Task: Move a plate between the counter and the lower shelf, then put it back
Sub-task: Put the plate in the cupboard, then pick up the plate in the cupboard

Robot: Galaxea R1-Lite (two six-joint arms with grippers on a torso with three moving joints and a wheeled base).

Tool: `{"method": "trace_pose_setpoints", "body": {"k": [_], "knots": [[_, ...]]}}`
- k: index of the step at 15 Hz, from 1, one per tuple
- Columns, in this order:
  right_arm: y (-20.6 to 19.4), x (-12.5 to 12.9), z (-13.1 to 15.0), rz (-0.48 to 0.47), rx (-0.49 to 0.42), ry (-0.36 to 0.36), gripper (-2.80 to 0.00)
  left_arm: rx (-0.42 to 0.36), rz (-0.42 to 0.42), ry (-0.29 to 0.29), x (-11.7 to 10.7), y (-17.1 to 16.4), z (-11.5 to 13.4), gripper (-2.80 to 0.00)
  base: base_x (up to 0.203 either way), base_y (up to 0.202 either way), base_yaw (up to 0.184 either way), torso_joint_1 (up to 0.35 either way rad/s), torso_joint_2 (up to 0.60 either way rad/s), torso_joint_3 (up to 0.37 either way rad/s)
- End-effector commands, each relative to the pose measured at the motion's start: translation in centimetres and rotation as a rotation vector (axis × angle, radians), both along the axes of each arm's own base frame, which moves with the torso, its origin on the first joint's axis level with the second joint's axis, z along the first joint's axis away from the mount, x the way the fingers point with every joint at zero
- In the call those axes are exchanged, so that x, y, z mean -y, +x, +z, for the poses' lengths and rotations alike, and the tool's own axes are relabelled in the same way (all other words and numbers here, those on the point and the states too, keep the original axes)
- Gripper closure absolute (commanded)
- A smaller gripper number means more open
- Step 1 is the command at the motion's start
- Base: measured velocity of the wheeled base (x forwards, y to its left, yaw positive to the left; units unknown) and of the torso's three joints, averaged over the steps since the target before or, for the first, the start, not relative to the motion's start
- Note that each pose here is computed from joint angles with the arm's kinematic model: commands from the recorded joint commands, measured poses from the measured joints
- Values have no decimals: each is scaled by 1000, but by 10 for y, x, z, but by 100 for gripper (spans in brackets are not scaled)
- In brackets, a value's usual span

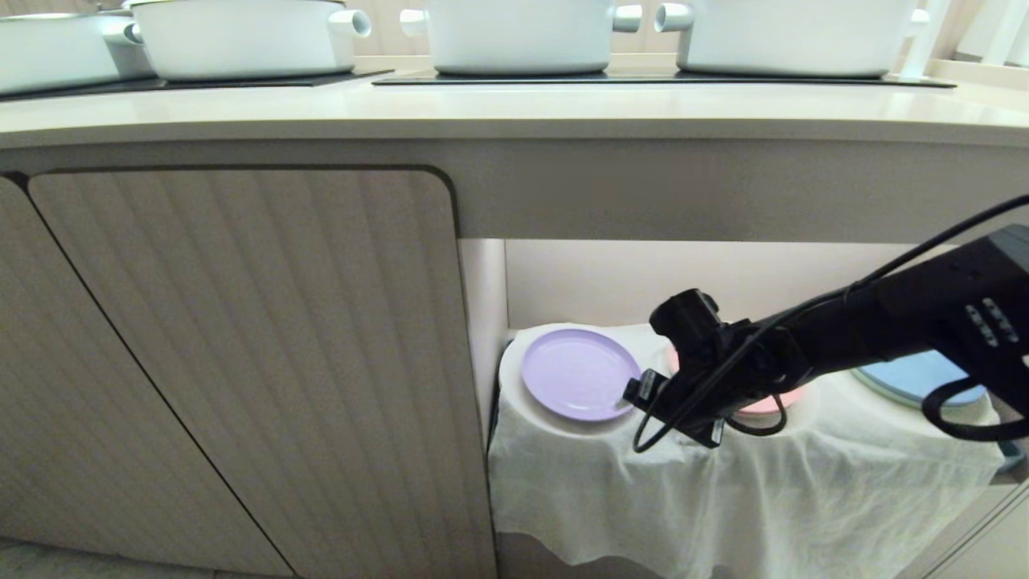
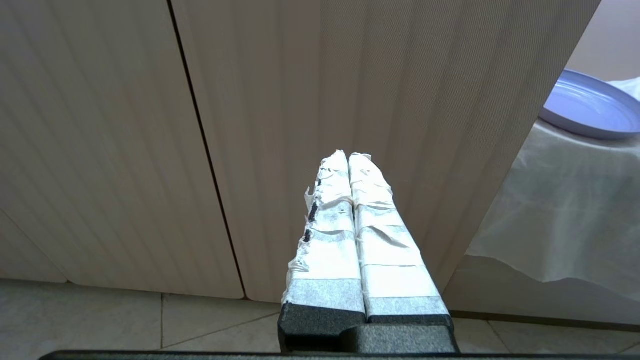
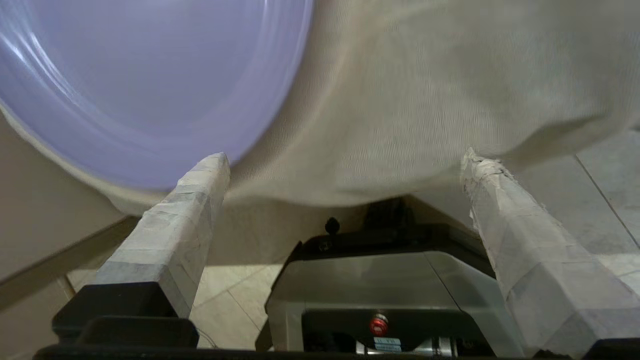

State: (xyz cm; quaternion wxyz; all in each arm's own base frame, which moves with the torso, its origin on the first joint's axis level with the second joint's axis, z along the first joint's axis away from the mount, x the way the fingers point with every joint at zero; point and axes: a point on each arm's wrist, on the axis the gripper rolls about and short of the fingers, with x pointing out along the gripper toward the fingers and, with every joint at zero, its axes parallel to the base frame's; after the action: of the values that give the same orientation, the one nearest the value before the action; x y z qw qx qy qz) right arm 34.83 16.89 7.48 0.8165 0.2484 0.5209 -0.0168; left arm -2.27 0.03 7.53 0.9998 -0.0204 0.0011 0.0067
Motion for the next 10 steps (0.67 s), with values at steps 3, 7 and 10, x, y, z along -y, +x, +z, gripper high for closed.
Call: {"method": "trace_pose_setpoints", "body": {"k": [3,7,10], "knots": [[-20,-10,3,43,-8,-6,-280,-1,1,-1,0,0,0,0,0,0,0,0,0,0],[-25,-10,9,48,0,-4,0,-1,2,-1,0,0,0,0,0,0,0,0,0,0],[-31,-6,13,47,-2,-5,0,-1,2,-1,0,0,0,0,0,0,0,0,0,0]]}}
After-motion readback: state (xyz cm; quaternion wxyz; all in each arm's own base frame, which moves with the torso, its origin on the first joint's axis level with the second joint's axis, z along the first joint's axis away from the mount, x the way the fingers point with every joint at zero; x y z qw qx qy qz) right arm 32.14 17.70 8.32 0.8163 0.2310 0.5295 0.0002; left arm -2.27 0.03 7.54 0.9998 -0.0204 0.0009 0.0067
